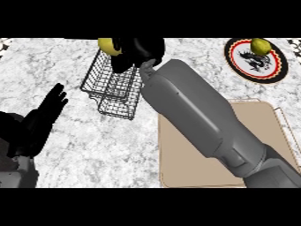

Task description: Pick the lemon from the tray and place it in the tiered basket

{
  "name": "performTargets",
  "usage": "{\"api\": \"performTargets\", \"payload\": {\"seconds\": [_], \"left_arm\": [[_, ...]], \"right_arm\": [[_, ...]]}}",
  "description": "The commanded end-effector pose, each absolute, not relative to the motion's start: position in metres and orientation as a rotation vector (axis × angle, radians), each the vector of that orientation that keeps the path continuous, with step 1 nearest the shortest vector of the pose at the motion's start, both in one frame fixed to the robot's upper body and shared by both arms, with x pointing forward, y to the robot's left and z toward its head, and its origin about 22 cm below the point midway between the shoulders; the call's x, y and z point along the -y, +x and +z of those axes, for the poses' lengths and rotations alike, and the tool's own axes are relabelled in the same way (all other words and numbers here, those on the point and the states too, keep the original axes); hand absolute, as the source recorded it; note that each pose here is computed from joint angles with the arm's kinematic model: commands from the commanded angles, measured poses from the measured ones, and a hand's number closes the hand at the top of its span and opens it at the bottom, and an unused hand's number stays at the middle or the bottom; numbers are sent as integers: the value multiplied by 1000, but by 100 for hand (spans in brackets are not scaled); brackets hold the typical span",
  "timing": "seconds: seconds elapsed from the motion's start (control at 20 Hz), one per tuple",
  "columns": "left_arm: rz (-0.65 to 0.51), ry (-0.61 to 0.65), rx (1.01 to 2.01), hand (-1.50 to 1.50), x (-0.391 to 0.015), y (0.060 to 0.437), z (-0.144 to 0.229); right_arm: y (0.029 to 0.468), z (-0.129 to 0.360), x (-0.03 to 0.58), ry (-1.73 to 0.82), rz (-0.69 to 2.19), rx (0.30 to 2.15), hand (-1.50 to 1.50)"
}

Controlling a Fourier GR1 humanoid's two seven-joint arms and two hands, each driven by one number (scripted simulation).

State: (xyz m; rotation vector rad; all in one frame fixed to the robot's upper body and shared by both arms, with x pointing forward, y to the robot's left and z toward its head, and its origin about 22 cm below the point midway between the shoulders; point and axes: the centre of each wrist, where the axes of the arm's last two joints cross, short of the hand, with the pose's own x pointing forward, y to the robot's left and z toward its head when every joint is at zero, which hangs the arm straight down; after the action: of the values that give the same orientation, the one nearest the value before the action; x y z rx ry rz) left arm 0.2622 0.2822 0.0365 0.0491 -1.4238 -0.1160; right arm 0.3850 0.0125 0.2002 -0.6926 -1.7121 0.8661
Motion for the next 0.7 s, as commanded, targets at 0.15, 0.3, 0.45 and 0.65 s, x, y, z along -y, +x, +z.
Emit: {"api": "performTargets", "payload": {"seconds": [0.15, 0.3, 0.45, 0.65], "left_arm": [[-135, 42, 1426, 0, -289, 266, 47], [-133, 29, 1436, 0, -269, 256, 31], [-149, 44, 1435, 0, -272, 266, 52], [-163, 13, 1444, 0, -268, 279, 53]], "right_arm": [[399, 174, -17, -768, 826, 1724, 150], [406, 170, -4, -774, 638, 1853, 150], [411, 167, -5, -772, 603, 1842, 150], [414, 166, -12, -788, 660, 1827, -150]]}}
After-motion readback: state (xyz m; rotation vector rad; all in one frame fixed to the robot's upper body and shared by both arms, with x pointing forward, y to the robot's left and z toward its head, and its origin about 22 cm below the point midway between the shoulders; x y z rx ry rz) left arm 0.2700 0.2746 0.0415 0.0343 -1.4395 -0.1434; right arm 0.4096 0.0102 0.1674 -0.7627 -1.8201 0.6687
